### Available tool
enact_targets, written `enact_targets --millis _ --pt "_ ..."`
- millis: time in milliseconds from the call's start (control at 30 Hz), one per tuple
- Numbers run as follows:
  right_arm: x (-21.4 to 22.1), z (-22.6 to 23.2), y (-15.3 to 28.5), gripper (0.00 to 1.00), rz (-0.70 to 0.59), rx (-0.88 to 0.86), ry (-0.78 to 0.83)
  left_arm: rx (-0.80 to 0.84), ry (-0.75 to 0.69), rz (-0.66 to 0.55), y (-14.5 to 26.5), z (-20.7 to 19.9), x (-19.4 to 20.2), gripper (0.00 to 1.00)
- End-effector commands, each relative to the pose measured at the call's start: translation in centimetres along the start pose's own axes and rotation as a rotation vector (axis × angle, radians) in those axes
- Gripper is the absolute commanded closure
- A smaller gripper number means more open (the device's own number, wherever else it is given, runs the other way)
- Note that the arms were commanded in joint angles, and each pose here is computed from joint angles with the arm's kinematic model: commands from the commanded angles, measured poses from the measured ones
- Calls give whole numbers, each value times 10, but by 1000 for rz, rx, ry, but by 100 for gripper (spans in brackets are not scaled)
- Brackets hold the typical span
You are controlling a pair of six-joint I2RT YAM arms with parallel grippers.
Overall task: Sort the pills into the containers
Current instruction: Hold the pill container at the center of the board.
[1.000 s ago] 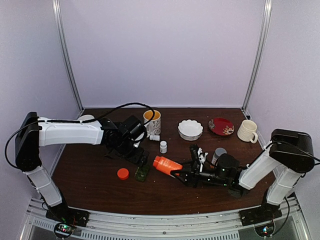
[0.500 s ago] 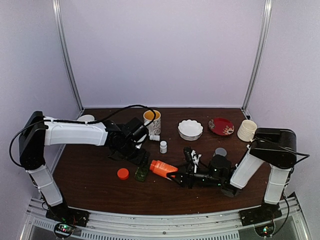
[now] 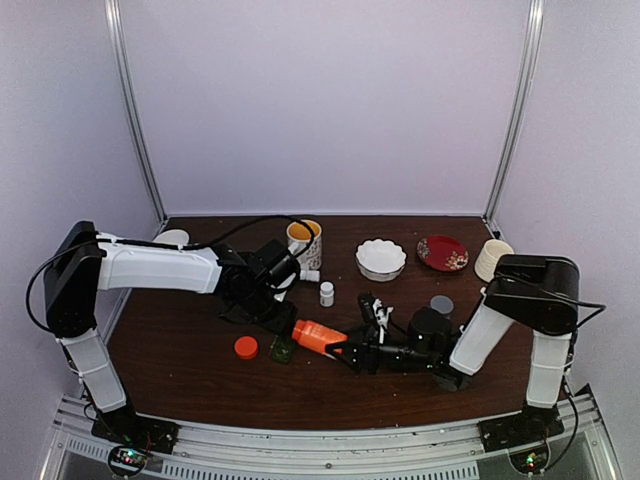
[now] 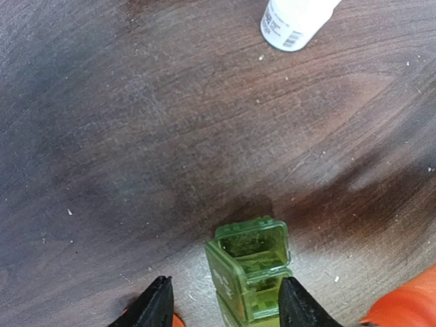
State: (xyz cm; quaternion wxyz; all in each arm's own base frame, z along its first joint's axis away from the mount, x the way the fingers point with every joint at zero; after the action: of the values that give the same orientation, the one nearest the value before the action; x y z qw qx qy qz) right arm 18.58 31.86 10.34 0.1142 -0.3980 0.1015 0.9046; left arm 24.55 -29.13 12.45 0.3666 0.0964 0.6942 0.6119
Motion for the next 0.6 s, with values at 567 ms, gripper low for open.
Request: enact_targets --millis 567 --pt "7 -20 -19 100 14 56 -44 36 29 -10 0 -2 0 69"
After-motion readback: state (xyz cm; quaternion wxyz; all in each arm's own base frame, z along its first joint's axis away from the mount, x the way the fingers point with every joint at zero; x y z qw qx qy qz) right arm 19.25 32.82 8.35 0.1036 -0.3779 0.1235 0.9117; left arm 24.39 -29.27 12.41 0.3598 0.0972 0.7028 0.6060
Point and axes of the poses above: each gripper's point midway between its finger pads, its own y axis back along the fingers, its own z axis along the line the jaws close on, x = y × z, the point moved 7 cm from there along y, back along the fingers, and after that the axes turned 13 degrees about -y, right-handed, at the moved point
